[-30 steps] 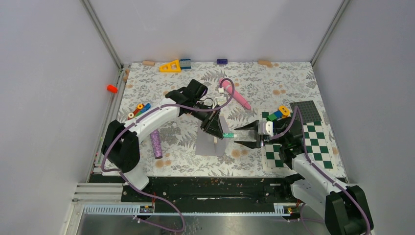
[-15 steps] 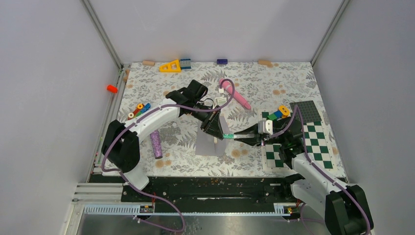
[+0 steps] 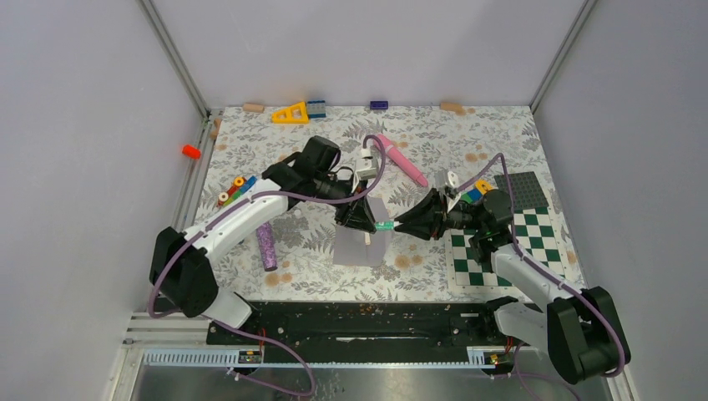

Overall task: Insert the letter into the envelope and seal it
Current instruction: Unscrew the solid glue.

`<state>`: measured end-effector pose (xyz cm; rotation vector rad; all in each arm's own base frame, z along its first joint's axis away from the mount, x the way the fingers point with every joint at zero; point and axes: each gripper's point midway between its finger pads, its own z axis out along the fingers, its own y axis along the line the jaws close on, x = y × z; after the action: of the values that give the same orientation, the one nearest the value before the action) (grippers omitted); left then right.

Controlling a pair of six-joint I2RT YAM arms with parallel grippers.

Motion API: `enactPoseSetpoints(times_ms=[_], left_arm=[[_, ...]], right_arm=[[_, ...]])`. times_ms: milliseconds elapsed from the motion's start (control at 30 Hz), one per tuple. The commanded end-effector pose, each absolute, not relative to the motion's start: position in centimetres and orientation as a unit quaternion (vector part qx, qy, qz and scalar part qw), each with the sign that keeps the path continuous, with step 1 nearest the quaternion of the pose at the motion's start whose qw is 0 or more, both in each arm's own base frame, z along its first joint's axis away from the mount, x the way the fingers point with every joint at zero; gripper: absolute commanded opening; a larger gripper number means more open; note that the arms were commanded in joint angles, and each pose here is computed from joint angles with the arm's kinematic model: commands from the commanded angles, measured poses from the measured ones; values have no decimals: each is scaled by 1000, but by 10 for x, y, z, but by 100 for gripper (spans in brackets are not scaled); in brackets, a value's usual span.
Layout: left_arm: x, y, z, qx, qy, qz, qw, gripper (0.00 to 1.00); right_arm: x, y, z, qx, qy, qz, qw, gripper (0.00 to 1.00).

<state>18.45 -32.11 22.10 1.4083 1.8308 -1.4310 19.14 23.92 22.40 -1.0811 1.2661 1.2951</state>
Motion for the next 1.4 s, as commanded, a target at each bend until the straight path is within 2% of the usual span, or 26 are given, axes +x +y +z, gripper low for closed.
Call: enactPoseSetpoints(times_ms=[0, 200, 333, 500, 567, 733, 867, 1167, 1367], left_arm=[[194, -324, 244, 529, 630, -488, 293, 4], [194, -322, 248, 542, 627, -453, 328, 5], [197, -322, 248, 547, 631, -427, 347, 4], [205, -321, 246, 547, 638, -402, 363, 5], [206, -321, 246, 546, 639, -400, 365, 4], [200, -323, 246, 545, 634, -423, 350, 4], [189, -327, 241, 537, 627, -476, 303, 3], [174, -332, 227, 501, 620, -579, 174, 2], [173, -333, 222, 494, 623, -586, 156, 2]], right_arm=[[197, 244, 262, -369, 538, 588, 477, 19], [210, 247, 274, -284, 579, 630, 434, 15], [224, 249, 273, -223, 620, 636, 401, 17], [233, 249, 263, -167, 679, 623, 351, 30], [234, 247, 260, -167, 689, 613, 349, 40], [216, 244, 262, -278, 651, 584, 397, 66], [210, 235, 256, -387, 612, 509, 465, 77], [194, 227, 261, -553, 455, 430, 550, 81], [175, 227, 245, -600, 388, 431, 551, 77]])
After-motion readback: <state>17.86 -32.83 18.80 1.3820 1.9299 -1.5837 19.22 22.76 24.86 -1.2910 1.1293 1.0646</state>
